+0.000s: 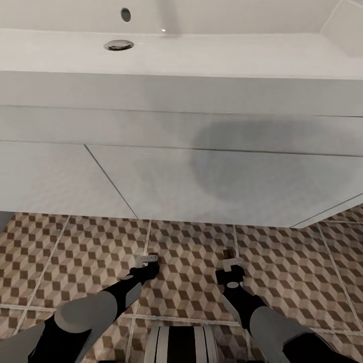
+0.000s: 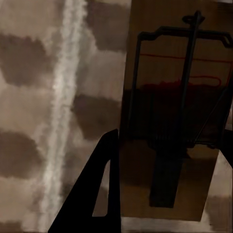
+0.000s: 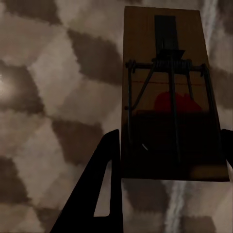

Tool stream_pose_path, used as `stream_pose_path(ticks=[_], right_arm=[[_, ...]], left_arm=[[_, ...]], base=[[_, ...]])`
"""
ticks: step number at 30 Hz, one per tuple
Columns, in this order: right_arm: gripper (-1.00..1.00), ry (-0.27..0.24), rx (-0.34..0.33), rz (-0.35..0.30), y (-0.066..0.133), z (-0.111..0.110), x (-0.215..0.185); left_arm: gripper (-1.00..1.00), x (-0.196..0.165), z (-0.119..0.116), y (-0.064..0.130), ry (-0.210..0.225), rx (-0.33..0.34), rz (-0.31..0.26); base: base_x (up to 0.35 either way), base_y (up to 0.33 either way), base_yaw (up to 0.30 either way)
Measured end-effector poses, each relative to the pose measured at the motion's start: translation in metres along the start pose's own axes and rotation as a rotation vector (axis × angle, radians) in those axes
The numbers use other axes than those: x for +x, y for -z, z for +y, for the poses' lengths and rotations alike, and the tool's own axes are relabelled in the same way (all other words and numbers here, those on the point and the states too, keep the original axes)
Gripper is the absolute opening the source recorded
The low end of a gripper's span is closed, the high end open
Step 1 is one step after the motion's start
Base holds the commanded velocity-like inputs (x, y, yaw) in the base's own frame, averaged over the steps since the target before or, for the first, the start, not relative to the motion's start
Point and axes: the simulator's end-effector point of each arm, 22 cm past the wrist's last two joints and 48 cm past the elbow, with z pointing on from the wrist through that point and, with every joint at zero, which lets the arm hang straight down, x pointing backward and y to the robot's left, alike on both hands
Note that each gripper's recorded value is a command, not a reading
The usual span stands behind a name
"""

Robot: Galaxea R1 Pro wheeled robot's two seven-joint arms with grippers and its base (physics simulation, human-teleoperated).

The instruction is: Take the four mousetraps from the cabinet in the bathroom and place them on the bathroom floor. Make sure all four end up on the same floor surface, and ensure that at least two of them are either under or directly next to the same bathroom sink.

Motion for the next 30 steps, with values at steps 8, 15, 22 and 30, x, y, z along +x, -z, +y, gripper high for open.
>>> stream_pose_path(ticks=[8,15,22,30], right_arm=[[-1.0,-0.001,-0.002,-0.001,0.0,0.001,-0.001],[-1.0,-0.001,-0.002,0.001,0.0,0.002,0.0],[-1.0,0.0,-0.004,0.002,0.001,0.003,0.0],[-1.0,0.0,-0.008,-0.004,0.001,0.003,-0.002]], left_arm=[[-1.0,-0.048,-0.005,0.001,0.005,0.006,-0.155],[-1.0,-0.071,0.001,0.005,0.006,-0.002,-0.244],[-1.0,-0.074,0.002,0.005,-0.03,0.003,-0.254],[-1.0,-0.073,-0.005,0.005,-0.091,0.018,-0.253]], base=[[0.0,0.0,0.0],[0.0,0.0,0.0],[0.016,0.0,0.0],[0.268,0.0,0.0]])
